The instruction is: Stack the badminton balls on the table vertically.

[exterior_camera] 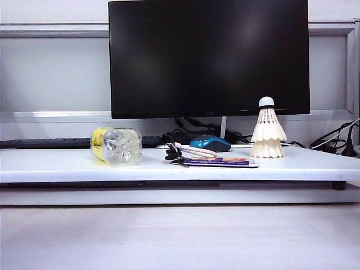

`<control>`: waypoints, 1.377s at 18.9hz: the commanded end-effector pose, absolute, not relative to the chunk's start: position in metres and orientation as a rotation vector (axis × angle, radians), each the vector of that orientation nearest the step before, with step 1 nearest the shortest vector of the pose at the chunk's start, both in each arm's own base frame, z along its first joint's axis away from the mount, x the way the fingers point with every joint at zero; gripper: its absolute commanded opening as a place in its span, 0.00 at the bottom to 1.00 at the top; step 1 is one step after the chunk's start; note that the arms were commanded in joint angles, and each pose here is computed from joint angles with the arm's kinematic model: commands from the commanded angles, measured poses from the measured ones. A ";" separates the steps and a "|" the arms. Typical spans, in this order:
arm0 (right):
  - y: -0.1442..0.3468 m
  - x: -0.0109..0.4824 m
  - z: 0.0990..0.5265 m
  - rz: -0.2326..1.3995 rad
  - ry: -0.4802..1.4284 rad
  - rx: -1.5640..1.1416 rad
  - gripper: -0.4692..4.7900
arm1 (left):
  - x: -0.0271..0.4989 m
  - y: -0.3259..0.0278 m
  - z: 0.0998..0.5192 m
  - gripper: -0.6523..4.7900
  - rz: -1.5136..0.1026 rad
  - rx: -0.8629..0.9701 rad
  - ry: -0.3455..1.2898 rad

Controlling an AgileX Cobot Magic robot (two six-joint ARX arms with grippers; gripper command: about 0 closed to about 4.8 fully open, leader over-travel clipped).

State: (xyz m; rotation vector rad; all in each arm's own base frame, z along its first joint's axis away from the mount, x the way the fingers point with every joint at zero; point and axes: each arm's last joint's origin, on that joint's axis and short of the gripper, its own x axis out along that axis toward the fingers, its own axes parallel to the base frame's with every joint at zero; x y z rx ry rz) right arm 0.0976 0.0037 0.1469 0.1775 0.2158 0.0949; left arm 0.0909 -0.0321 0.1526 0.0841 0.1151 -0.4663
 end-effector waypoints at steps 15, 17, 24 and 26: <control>0.004 0.098 0.147 0.095 0.218 0.182 0.09 | 0.092 -0.028 0.152 0.11 -0.424 0.081 0.117; 0.004 0.098 0.147 0.095 0.218 0.182 0.09 | 0.094 -0.023 0.152 0.11 -0.370 0.077 0.119; 0.004 0.096 0.149 0.097 0.188 0.181 0.09 | 0.096 -0.009 0.152 0.11 -0.227 0.068 0.124; 0.004 0.096 0.151 0.098 0.163 0.180 0.09 | 0.096 -0.004 0.152 0.11 -0.175 0.065 0.125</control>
